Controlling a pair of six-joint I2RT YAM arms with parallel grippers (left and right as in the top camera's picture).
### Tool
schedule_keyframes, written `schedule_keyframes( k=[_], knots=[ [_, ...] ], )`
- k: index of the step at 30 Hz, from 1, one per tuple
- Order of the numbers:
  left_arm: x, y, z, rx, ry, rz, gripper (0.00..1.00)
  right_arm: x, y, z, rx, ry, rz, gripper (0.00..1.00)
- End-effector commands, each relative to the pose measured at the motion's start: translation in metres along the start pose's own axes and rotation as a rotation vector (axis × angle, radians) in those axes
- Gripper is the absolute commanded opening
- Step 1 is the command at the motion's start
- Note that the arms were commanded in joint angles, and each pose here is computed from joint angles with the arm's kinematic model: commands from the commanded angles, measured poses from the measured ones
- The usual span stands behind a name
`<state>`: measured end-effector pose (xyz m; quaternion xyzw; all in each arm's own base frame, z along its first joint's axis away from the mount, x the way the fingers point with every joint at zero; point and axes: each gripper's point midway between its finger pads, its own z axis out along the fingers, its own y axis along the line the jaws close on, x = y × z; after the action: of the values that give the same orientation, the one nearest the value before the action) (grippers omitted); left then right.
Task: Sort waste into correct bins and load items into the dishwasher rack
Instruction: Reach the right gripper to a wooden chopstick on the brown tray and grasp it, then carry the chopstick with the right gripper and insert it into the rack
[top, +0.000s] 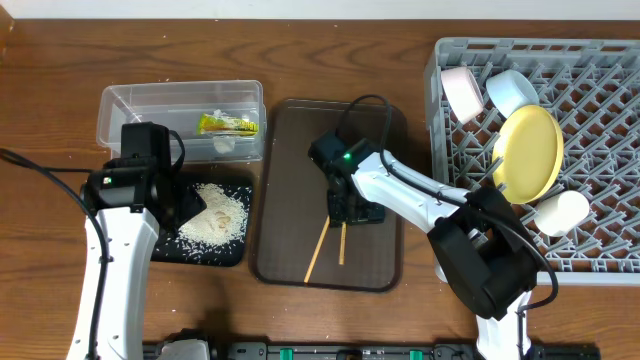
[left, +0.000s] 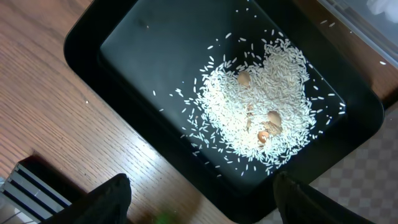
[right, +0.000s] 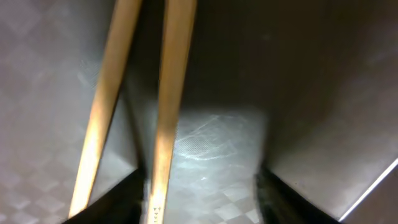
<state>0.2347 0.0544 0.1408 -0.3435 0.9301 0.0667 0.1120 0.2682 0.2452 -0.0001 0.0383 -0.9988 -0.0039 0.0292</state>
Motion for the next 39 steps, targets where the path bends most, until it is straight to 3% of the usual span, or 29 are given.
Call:
schedule_keyframes(
  k=[1, 3, 7, 12, 17, 22, 29, 39],
  knots=[
    [0.0, 0.003, 0.0, -0.009, -0.003, -0.02, 0.76, 0.003, -0.003, 0.008, 0.037, 0.003, 0.004, 0.37],
    [0.0, 0.003, 0.0, -0.009, -0.003, -0.02, 0.76, 0.004, -0.004, 0.008, 0.04, 0.006, 0.004, 0.26],
    [0.0, 0.003, 0.0, -0.009, -0.003, -0.02, 0.76, 0.006, -0.005, 0.008, 0.048, 0.018, 0.004, 0.12],
    [0.001, 0.003, 0.0, -0.011, 0.0, -0.019, 0.76, 0.005, -0.012, 0.002, 0.047, 0.022, 0.024, 0.05],
    [0.001, 0.004, 0.0, -0.013, 0.003, -0.019, 0.76, -0.014, -0.036, -0.029, 0.032, -0.045, 0.072, 0.03],
    [0.001, 0.004, 0.0, -0.013, 0.002, -0.019, 0.76, -0.031, -0.061, -0.086, -0.028, -0.177, -0.031, 0.04],
    [0.001, 0.004, 0.0, -0.013, 0.002, -0.019, 0.76, -0.024, -0.126, -0.16, 0.026, -0.333, 0.006, 0.02],
    [0.001, 0.004, 0.0, -0.012, 0.002, -0.019, 0.76, -0.011, -0.205, -0.164, 0.188, -0.29, 0.104, 0.01]
  ],
)
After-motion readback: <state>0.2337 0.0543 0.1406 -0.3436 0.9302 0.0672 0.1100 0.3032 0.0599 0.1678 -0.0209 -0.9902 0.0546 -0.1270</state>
